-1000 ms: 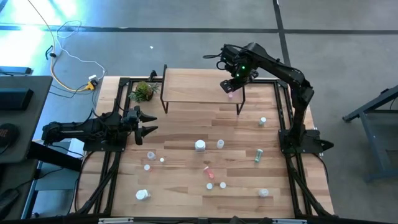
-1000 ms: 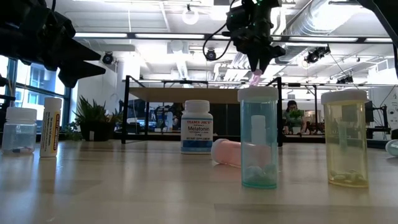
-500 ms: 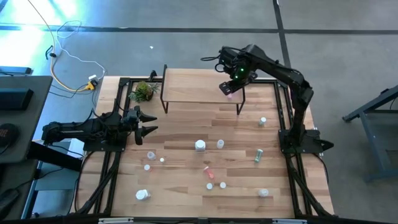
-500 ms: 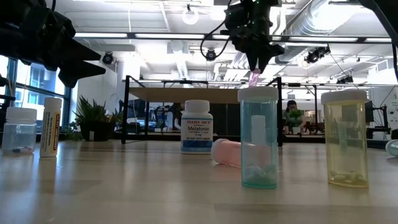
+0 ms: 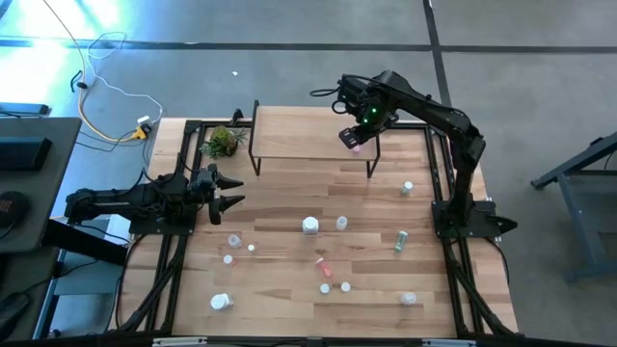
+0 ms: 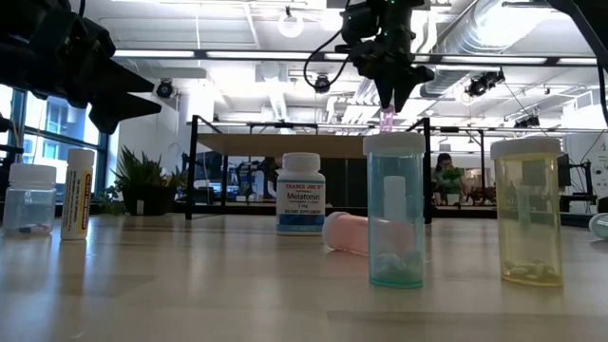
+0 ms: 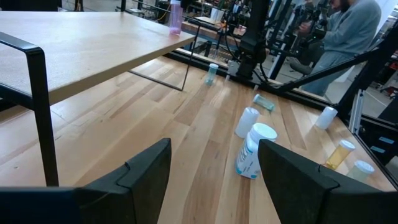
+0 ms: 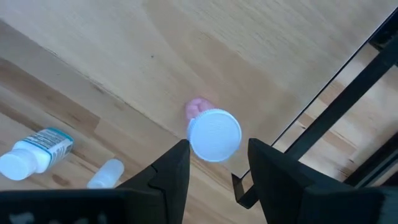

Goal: Pick and place medicine bottles onto shelf by color
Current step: Put the pink pill bottle on the shelf, then put the right transparent pill bottle on the shelf

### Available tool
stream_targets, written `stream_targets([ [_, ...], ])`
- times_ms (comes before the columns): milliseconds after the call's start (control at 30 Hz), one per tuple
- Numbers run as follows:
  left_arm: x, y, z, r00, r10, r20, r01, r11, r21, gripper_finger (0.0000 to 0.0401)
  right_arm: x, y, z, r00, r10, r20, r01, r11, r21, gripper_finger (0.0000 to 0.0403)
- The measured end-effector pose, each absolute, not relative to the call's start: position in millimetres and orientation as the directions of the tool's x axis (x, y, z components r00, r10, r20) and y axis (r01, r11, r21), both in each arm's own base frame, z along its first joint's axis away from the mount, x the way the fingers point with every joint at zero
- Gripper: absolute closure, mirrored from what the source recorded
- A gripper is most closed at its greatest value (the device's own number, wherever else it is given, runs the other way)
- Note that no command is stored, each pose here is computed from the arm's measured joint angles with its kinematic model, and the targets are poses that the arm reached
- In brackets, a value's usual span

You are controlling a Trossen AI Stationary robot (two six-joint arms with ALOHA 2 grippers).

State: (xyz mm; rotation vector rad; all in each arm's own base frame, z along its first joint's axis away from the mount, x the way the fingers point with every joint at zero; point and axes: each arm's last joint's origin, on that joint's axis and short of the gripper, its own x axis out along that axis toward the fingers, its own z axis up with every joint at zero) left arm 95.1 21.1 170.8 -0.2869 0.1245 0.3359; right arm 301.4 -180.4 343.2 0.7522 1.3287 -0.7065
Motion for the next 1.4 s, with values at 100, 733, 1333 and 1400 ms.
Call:
stream_targets([
  [100, 95.1, 21.1, 170.7, 0.937, 0.307, -0.168, -0.342, 0.904, -0.256, 0.0172, 301.7, -179.9, 343.3, 0.121, -0.007, -0.993, 0.808, 0.582, 0.095, 0.0249],
  [733, 95.1, 21.1, 170.8, 0.937, 0.307, -0.168, -0.343, 0.901, -0.265, 0.0172, 297.4, -176.4, 350.5, 0.151, 0.006, -0.989, 0.830, 0.542, 0.130, 0.0249],
  [1333, 88.7, 19.0, 209.7, 0.959, 0.280, -0.049, -0.280, 0.902, -0.328, 0.0172, 268.7, -122.4, 408.8, 0.278, -0.209, -0.938, 0.764, 0.639, 0.084, 0.0249],
  [1400, 87.3, 18.6, 219.3, 0.961, 0.274, -0.031, -0.269, 0.906, -0.328, 0.0172, 266.5, -115.7, 413.9, 0.302, -0.215, -0.929, 0.755, 0.649, 0.095, 0.0249],
])
